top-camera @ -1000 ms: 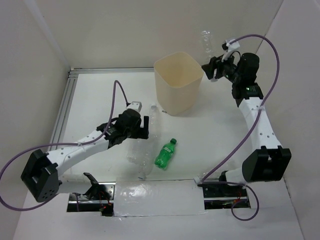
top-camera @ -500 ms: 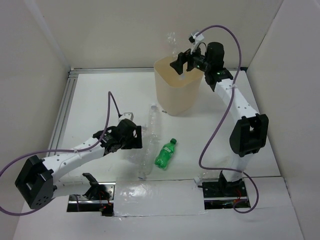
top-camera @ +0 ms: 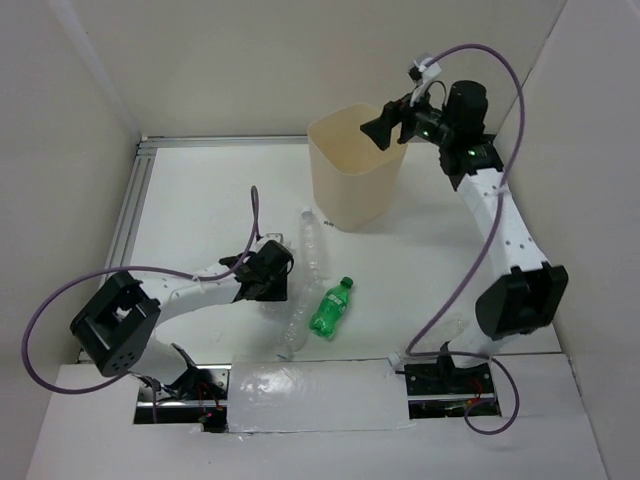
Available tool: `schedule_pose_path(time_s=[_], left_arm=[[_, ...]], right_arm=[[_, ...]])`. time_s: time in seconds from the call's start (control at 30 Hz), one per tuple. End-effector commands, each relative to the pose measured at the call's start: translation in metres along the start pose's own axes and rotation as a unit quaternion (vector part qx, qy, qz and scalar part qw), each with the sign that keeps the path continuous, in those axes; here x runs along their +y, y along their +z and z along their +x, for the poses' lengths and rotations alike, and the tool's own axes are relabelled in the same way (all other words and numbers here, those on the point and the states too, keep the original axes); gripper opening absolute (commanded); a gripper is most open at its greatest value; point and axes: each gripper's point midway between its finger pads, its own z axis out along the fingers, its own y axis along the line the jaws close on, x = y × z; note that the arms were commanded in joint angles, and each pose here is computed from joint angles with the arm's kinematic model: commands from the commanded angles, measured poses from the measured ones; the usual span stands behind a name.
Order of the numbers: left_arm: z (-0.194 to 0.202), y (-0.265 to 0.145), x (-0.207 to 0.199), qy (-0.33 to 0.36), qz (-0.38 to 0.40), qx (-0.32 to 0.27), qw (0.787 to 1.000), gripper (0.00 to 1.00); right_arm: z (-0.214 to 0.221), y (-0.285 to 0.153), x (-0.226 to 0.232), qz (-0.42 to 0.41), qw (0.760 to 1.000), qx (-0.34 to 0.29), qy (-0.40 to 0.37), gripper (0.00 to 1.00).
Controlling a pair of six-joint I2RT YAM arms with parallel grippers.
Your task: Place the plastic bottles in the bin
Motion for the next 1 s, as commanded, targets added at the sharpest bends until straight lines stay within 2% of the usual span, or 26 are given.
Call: schedule_pose_path(time_s=[0.0,0.03,0.07,0.13,0.17,0.2,0.23,0.27,0.3,0.33,0.37,0.4,0.47,0.5,0.6,0.7,0.73,0.8,0.83,0.87,0.93,0.97], left_arm=[[-0.001,0.006,-0.007,0.005,0.005,0.002,1.0,0.48],[-0.002,0.001,-0.006,0.004,0.007,0.001,1.0,0.43],[-0.012,-0.012,-0.011,0.004,0.018,-0.019,1.0,0.37],[-0.019,-0.031,-0.008,0.002,0.017,-0.031,0.999,0.33],[-0.032,-0.047,-0.015,0.01,0.033,-0.052,0.998,0.3],[-0.047,-0.069,-0.021,0.007,0.057,-0.081,0.995,0.27],[-0.058,-0.084,-0.025,0.01,0.071,-0.1,0.992,0.25],[-0.068,-0.097,-0.032,0.027,0.091,-0.116,0.989,0.23],[-0.091,-0.122,-0.048,0.029,0.125,-0.151,0.98,0.23],[-0.12,-0.153,-0.069,0.045,0.17,-0.197,0.965,0.2],[-0.119,-0.154,-0.07,0.06,0.175,-0.195,0.963,0.2],[-0.148,-0.181,-0.091,0.06,0.211,-0.238,0.946,0.17],[-0.172,-0.192,-0.12,0.078,0.245,-0.259,0.931,0.16],[-0.202,-0.219,-0.14,0.084,0.275,-0.307,0.907,0.16],[-0.247,-0.235,-0.188,0.098,0.317,-0.341,0.88,0.16],[-0.283,-0.245,-0.218,0.087,0.344,-0.369,0.859,0.15],[-0.298,-0.241,-0.233,0.08,0.35,-0.375,0.854,0.16],[-0.315,-0.234,-0.243,0.071,0.343,-0.389,0.852,0.2],[-0.336,-0.24,-0.239,0.046,0.326,-0.413,0.849,0.23],[-0.339,-0.213,-0.246,0.046,0.312,-0.402,0.86,0.25],[-0.361,-0.21,-0.244,0.026,0.292,-0.425,0.857,0.25],[-0.364,-0.199,-0.244,0.021,0.276,-0.424,0.862,0.31]], right_arm=[[-0.029,-0.049,0.042,-0.039,0.999,-0.016,-0.021,0.93],[-0.025,-0.056,0.052,-0.058,0.998,-0.01,-0.023,0.88],[-0.013,-0.07,0.065,-0.069,0.997,0.003,-0.031,0.74],[-0.002,-0.088,0.082,-0.093,0.995,0.011,-0.04,0.61],[-0.007,-0.106,0.096,-0.102,0.992,-0.001,-0.079,0.53],[0.008,-0.115,0.106,-0.118,0.989,0.013,-0.084,0.4],[0.036,-0.121,0.115,-0.137,0.986,0.034,-0.087,0.36],[0.048,-0.129,0.124,-0.167,0.974,0.03,-0.15,0.32],[0.061,-0.146,0.138,-0.183,0.967,0.039,-0.173,0.31],[0.105,-0.156,0.145,-0.198,0.96,0.065,-0.188,0.36],[0.105,-0.156,0.144,-0.199,0.956,0.062,-0.205,0.36],[0.114,-0.162,0.151,-0.206,0.952,0.062,-0.217,0.39],[0.157,-0.168,0.152,-0.213,0.951,0.103,-0.198,0.64],[0.165,-0.17,0.155,-0.219,0.947,0.108,-0.211,0.69],[0.193,-0.173,0.158,-0.227,0.943,0.136,-0.204,0.8],[0.206,-0.176,0.16,-0.231,0.94,0.152,-0.199,0.82],[0.204,-0.176,0.161,-0.229,0.94,0.148,-0.202,0.82],[0.211,-0.178,0.161,-0.227,0.939,0.154,-0.205,0.82],[0.208,-0.178,0.162,-0.225,0.94,0.151,-0.209,0.83],[0.211,-0.178,0.162,-0.225,0.94,0.15,-0.209,0.83],[0.209,-0.179,0.161,-0.221,0.94,0.15,-0.214,0.85],[0.207,-0.177,0.16,-0.219,0.94,0.145,-0.219,0.85]])
